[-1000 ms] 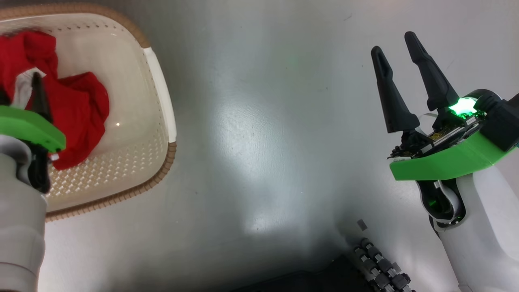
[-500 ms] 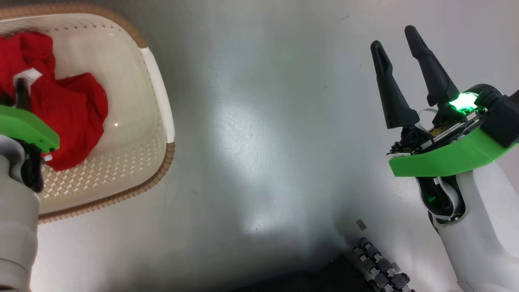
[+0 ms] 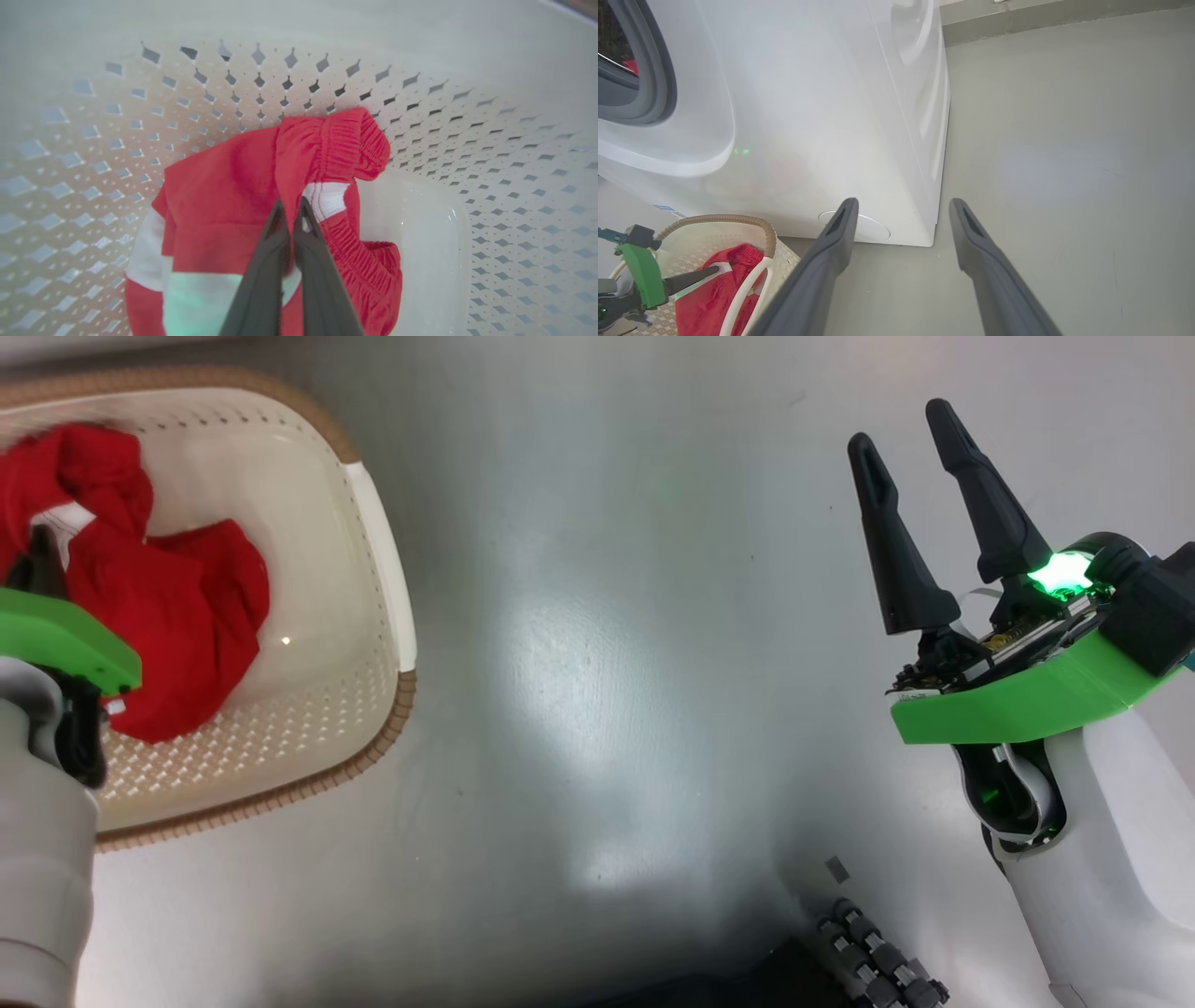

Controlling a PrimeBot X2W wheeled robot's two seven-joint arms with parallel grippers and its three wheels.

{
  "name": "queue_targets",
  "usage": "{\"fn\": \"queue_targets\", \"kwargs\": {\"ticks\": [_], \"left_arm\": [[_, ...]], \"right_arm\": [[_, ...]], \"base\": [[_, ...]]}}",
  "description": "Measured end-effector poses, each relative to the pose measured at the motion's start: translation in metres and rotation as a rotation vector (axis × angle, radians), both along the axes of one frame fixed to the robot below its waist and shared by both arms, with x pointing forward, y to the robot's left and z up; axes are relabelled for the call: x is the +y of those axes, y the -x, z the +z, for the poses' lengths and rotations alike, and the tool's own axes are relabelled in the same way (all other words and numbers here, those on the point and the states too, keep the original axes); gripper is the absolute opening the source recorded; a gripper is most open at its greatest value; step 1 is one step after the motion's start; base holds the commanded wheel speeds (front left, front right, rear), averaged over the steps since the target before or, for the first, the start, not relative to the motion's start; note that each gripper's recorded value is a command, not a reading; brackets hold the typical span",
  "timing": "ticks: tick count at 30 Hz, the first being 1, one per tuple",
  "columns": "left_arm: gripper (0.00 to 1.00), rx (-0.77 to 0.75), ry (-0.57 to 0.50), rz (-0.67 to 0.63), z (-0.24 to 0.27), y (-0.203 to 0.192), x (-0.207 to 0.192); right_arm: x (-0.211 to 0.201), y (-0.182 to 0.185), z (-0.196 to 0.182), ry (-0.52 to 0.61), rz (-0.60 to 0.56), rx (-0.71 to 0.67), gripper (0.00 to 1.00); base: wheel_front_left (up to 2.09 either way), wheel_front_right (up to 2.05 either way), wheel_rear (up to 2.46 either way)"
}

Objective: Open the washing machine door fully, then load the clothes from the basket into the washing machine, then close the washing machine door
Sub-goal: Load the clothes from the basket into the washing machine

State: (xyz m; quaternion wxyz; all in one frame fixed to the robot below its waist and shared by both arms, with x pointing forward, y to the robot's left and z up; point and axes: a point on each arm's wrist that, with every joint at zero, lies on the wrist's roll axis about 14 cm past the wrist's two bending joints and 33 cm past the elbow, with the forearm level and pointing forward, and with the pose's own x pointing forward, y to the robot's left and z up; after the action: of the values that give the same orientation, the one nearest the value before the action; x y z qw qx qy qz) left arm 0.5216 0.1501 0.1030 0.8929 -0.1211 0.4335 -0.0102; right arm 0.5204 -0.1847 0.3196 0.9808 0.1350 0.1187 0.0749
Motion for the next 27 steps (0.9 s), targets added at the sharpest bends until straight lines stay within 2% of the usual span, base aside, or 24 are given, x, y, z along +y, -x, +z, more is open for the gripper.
{"fn": "queue_targets", "kwargs": {"ticks": [27], "left_arm": [[0.0, -0.308, 0.044, -0.009, 0.108, 0.0, -0.003]], "right_arm": [[0.015, -0.007, 0.068, -0.033, 0.027, -0.136, 1.0]], "base": [[0.0, 0.0, 0.0]]}}
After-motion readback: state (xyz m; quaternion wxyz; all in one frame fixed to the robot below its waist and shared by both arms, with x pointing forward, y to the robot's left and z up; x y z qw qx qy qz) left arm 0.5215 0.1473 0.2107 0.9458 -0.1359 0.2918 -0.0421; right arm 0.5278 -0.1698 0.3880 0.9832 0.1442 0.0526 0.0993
